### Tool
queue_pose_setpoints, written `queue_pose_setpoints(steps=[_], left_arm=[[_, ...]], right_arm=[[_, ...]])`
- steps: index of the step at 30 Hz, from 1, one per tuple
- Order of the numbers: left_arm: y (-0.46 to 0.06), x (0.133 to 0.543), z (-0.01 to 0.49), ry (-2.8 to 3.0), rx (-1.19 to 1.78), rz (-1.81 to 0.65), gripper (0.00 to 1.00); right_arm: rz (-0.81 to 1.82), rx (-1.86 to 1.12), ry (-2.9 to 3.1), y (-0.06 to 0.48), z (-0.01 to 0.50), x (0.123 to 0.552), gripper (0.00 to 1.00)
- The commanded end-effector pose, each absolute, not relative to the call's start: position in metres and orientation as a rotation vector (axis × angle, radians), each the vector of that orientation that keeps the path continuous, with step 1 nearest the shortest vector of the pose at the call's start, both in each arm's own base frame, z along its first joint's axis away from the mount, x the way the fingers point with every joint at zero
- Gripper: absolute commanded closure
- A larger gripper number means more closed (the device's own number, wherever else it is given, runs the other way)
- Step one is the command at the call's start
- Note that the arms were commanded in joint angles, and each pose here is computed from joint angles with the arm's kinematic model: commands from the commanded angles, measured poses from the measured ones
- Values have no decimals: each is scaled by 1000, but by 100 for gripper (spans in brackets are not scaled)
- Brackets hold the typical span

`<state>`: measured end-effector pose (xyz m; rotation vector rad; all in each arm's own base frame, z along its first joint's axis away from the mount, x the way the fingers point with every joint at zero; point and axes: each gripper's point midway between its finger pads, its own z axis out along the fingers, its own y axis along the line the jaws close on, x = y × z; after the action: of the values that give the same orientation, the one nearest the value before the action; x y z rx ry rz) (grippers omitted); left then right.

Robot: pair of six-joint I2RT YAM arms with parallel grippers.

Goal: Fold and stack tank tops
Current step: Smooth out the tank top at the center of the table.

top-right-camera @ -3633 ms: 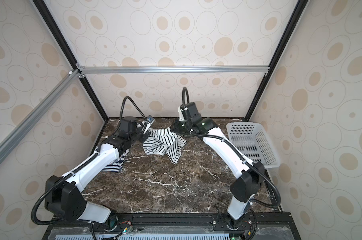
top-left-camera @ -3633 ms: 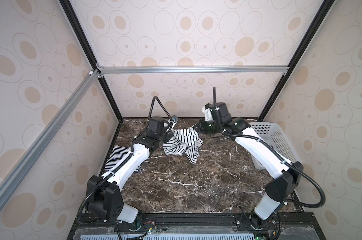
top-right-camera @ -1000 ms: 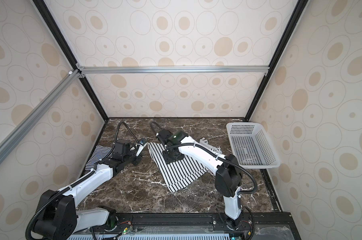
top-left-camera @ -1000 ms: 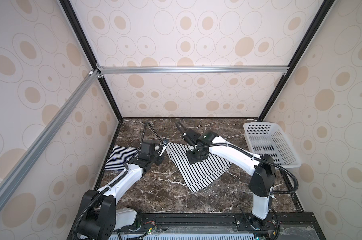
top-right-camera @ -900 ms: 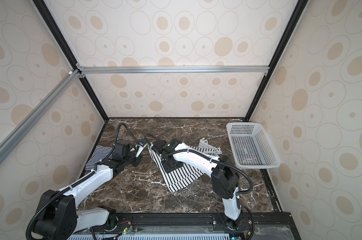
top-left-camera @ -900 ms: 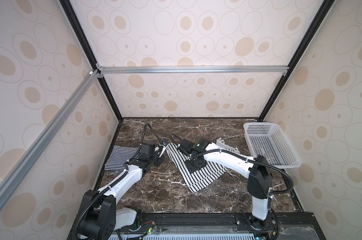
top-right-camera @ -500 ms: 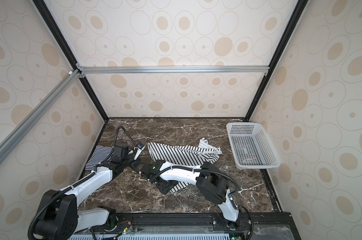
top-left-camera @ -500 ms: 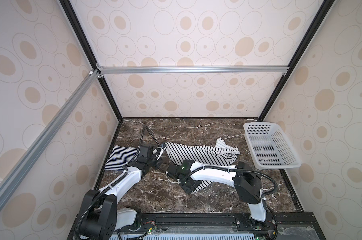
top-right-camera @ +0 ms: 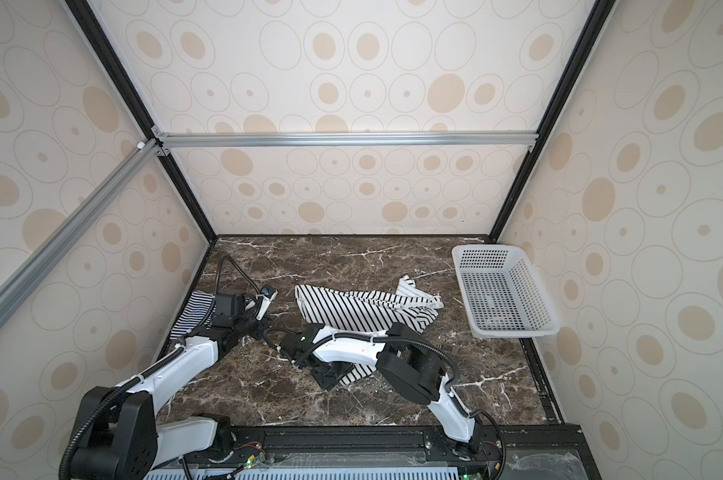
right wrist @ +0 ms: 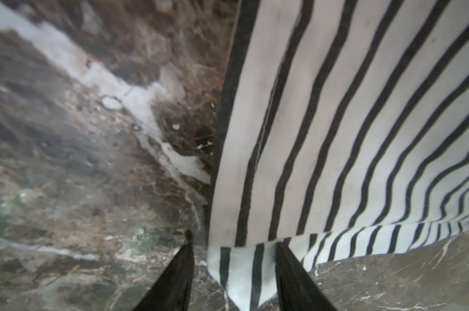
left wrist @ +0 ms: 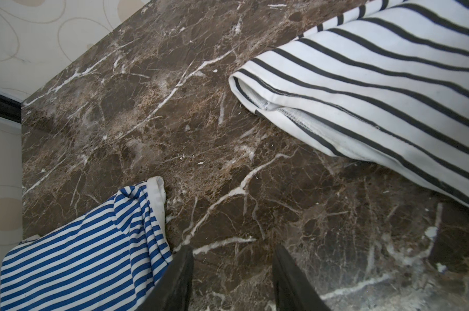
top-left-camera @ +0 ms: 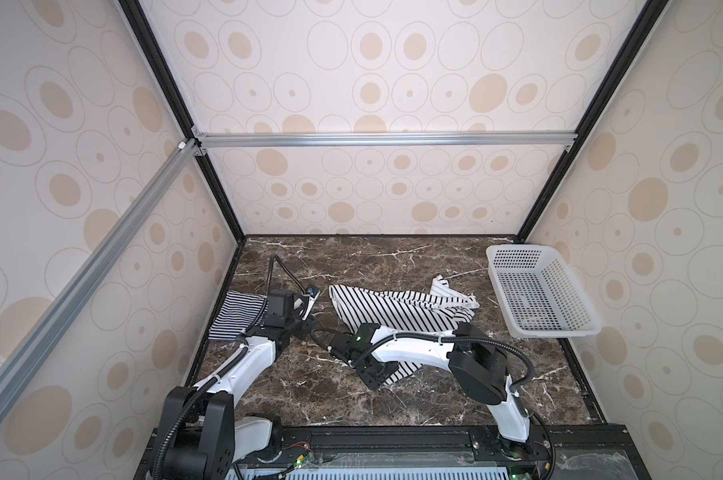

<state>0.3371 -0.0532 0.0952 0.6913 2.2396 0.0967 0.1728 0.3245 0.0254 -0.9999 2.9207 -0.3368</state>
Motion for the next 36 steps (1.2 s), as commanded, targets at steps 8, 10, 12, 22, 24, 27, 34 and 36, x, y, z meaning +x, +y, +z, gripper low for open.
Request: queue_pose_setpoints(steps=[8, 10, 12, 22, 24, 27, 34, 36], left_arm=[[-45, 337, 98, 2231, 658, 91, 52], [-45, 337, 97, 2238, 657, 91, 52], [-44, 337, 96, 2238, 656, 90, 52], [-46, 333, 92, 2244, 658, 75, 52], [-46, 332, 90, 2249, 660, 67, 52], [-47, 331, 89, 2250, 661, 60, 52], [-49, 330, 87, 2255, 654, 41, 52], [-50, 330, 86, 2257, 656, 34, 52]], right_arm=[[-484, -999, 2886, 321, 19, 187, 52], [-500, -1001, 2880, 321, 18, 188, 53], [-533, -1001, 2867, 317, 20, 190, 53], [-581, -995, 2843, 315, 27, 193, 60], [-564, -991, 2841, 317, 30, 193, 60], [-551, -983, 2838, 320, 32, 195, 60], [-583, -973, 2808, 321, 38, 201, 60], [-613, -970, 2801, 319, 39, 203, 60]])
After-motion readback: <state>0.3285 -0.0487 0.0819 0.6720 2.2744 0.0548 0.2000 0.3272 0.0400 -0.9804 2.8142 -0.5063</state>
